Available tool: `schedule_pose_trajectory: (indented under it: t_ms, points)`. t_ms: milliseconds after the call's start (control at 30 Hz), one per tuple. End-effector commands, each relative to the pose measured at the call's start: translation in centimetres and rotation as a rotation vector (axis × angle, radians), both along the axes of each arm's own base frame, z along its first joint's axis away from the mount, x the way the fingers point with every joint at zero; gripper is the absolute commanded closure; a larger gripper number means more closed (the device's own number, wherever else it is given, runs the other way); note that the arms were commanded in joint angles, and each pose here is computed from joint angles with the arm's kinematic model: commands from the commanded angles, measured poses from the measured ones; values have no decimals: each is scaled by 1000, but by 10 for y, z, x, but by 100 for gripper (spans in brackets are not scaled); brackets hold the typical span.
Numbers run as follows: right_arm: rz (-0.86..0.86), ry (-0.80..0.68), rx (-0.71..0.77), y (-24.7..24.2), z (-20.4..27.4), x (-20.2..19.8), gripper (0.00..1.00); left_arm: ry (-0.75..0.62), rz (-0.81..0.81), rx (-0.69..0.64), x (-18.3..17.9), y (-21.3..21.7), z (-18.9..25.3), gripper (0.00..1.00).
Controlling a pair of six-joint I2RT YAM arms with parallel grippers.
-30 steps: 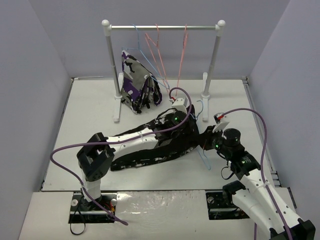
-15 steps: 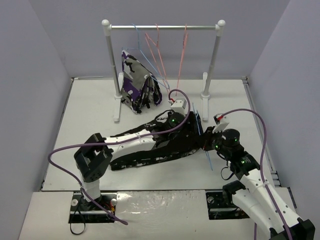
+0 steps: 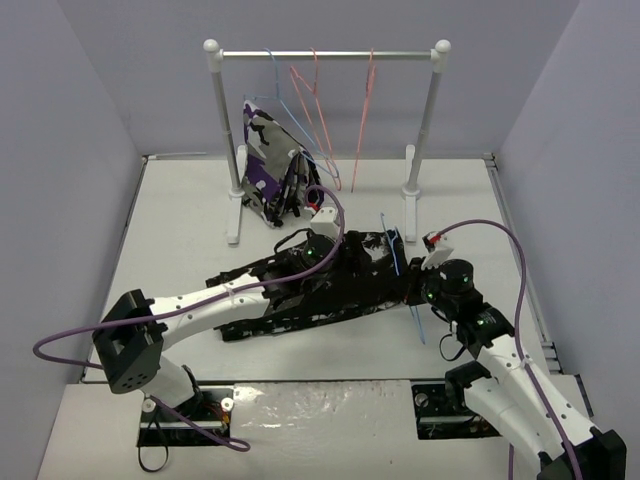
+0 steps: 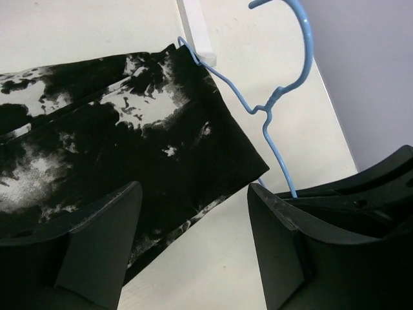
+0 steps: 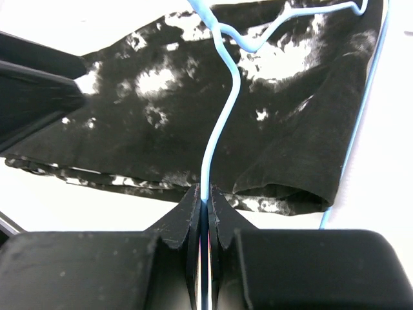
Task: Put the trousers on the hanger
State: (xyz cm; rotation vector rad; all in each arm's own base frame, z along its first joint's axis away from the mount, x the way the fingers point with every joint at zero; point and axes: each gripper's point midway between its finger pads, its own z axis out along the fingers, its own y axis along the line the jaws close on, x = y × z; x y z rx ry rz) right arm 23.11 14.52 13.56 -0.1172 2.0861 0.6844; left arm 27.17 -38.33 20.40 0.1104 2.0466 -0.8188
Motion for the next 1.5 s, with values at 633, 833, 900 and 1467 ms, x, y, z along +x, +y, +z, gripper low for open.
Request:
schedule_pose_trajectory:
  t_ms: [633,833,900,1467]
  points:
    - [28,39,80,17,-30,5,100,-16,-54,-109,22,-56,39,34]
    - [27,37,78,17,-30,5,100,27,-15,-83,33,-69,30,34]
    - [27,36,78,17,-30,5,100,38,-8,-79,37,-75,22,34]
    - [26,32,72,16,-30,6,100,42,86,-59,60,-82,15,82]
